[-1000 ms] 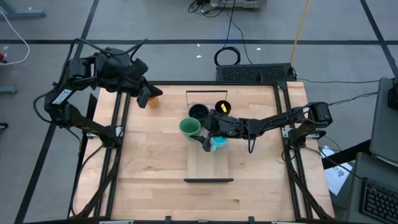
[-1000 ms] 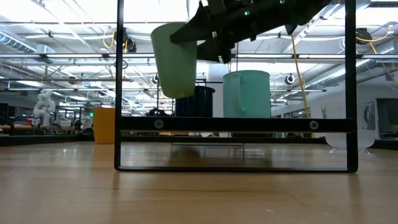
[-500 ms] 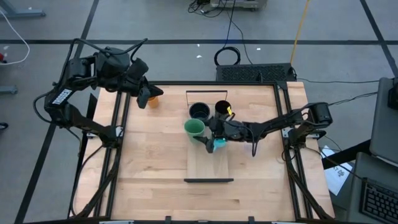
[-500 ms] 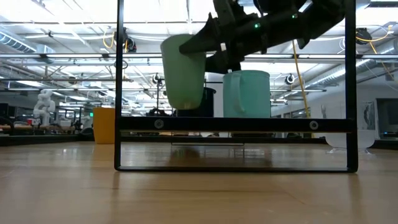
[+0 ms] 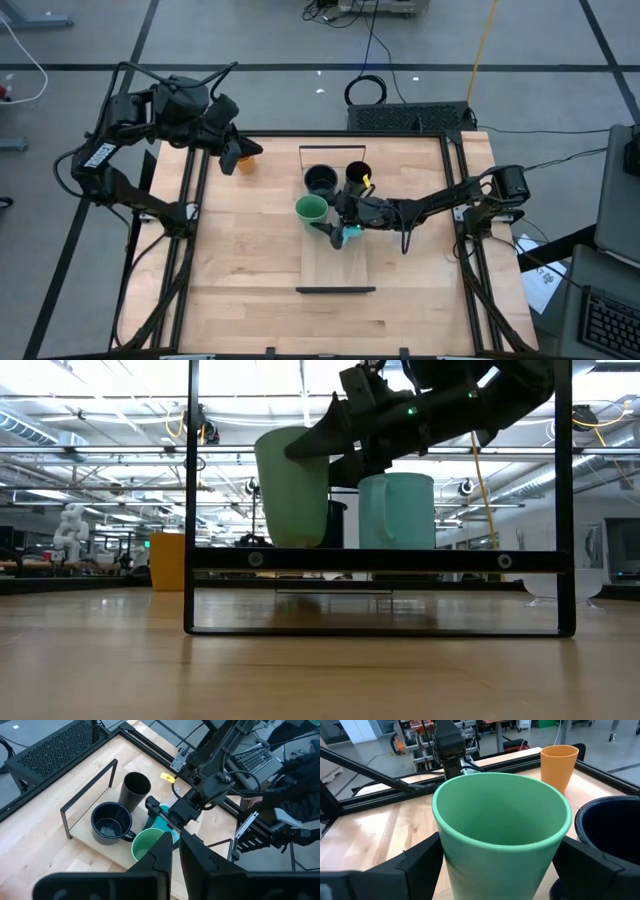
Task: Stack small to large cups/mugs on shelf
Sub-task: Put the green cup on the shelf
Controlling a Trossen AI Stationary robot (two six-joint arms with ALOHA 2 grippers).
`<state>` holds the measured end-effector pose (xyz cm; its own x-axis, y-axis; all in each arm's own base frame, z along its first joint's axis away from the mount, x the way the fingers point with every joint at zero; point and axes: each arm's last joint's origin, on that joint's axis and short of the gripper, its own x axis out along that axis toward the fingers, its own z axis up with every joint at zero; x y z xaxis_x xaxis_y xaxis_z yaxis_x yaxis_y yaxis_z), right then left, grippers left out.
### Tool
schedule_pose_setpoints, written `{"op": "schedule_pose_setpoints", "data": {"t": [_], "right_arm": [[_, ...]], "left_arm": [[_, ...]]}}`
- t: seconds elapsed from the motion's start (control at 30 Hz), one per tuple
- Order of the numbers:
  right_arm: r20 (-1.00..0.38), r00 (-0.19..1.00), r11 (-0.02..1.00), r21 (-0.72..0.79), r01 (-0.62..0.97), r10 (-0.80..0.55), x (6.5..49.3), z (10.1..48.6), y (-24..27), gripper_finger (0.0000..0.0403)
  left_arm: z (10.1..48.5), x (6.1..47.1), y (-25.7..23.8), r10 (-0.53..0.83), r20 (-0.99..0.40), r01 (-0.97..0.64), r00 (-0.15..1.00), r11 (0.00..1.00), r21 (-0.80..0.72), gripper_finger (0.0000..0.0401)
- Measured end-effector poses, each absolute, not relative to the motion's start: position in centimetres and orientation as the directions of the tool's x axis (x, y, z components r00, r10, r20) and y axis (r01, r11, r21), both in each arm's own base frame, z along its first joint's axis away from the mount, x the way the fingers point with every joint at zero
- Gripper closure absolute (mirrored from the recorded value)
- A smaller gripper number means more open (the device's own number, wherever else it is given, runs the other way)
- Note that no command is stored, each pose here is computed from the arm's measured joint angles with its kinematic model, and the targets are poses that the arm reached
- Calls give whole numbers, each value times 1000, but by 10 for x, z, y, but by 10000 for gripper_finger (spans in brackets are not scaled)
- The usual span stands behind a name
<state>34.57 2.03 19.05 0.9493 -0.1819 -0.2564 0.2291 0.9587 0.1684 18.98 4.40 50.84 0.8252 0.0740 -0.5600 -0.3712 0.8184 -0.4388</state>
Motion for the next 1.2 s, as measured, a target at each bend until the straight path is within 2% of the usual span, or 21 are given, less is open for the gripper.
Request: {"op": "schedule_pose_setpoints", "data": {"t": [0.33, 1.0, 1.2], "right_arm": [[-259, 951, 957, 189, 222, -170, 352, 176, 23, 85], [-237, 958, 965, 166, 203, -160, 353, 179, 21, 82], [-244, 957, 964, 169, 205, -160, 352, 179, 21, 63]], "left_arm": [[509, 190, 44, 73, -558, -370, 826, 819, -440, 368], [508, 190, 44, 73, -563, -367, 823, 825, -430, 368], [508, 190, 44, 73, -563, -366, 823, 827, -427, 368]]}}
